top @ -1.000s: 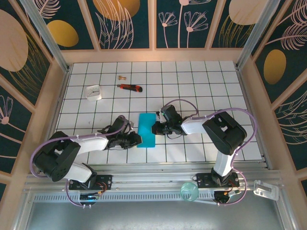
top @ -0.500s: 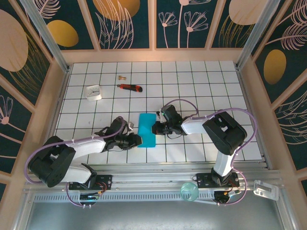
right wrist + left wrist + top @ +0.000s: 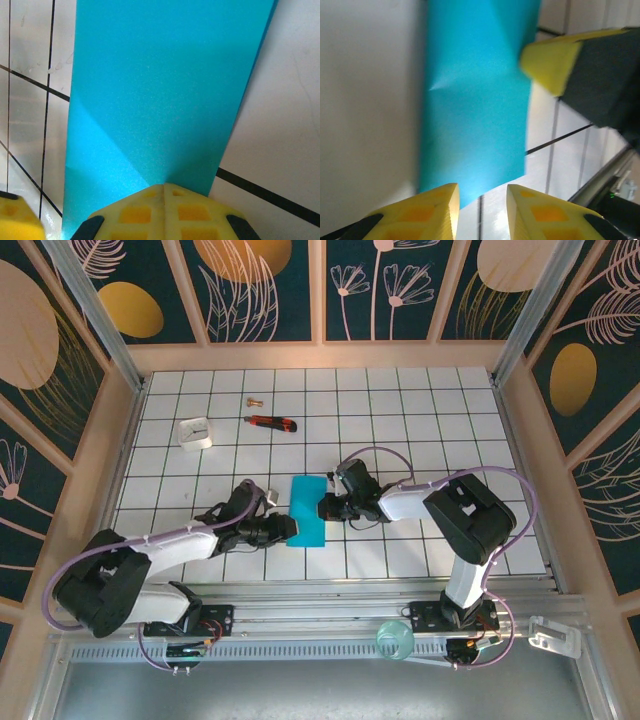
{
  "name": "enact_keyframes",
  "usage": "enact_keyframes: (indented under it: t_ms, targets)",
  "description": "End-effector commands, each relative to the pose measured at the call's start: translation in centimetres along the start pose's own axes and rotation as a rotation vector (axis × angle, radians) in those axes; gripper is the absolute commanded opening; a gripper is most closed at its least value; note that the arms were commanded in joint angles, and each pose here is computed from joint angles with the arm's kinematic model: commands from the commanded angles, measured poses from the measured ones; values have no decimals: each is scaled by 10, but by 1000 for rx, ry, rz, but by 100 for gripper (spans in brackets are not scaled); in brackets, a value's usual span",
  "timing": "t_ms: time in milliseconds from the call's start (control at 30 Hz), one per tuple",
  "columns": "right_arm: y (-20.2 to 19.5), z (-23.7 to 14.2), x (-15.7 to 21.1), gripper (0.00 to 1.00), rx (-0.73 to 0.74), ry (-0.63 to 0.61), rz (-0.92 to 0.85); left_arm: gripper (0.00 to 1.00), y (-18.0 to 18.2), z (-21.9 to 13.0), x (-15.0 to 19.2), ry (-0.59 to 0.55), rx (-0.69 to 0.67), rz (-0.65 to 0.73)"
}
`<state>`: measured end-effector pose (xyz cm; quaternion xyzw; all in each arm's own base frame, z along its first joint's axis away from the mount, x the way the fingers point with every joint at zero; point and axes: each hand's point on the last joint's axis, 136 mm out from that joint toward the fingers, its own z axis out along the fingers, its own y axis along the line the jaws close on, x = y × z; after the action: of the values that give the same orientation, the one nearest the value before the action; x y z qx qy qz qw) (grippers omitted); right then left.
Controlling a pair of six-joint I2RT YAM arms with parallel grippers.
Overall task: Fold a paper plane with a square sheet of paper (pick it up from the middle)
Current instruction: First fold the square sheet of paper in half at the center of the table.
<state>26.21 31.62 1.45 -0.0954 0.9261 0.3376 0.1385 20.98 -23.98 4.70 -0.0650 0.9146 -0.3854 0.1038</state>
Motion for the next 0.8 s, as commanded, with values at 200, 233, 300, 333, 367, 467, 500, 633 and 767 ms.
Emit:
enact_keyframes:
  t_ms: [200,233,300,333,367,467,500,633,767]
  targets:
    - [-85,-5,57,0,313,154,79,24,-15,12,-54,-79,21,10]
    - [-84,-5,56,0,312,152,77,23,-15,16,-56,-72,19,14]
    - [-84,-5,56,0,315,152,79,22,-14,23,-59,-54,16,23]
    - [-85,-6,56,0,315,152,81,21,-13,26,-61,-48,12,25]
    - [-84,-6,56,0,314,151,81,20,-10,28,-63,-46,0,24]
    - [-84,-6,55,0,315,150,80,18,3,33,-68,-42,-45,20]
    - [-84,-6,55,0,315,150,81,18,7,33,-69,-42,-57,21]
    - [-84,-7,54,0,316,146,80,17,15,35,-66,-21,-81,19]
    - [-84,-6,55,0,316,148,82,17,12,32,-56,3,-37,2]
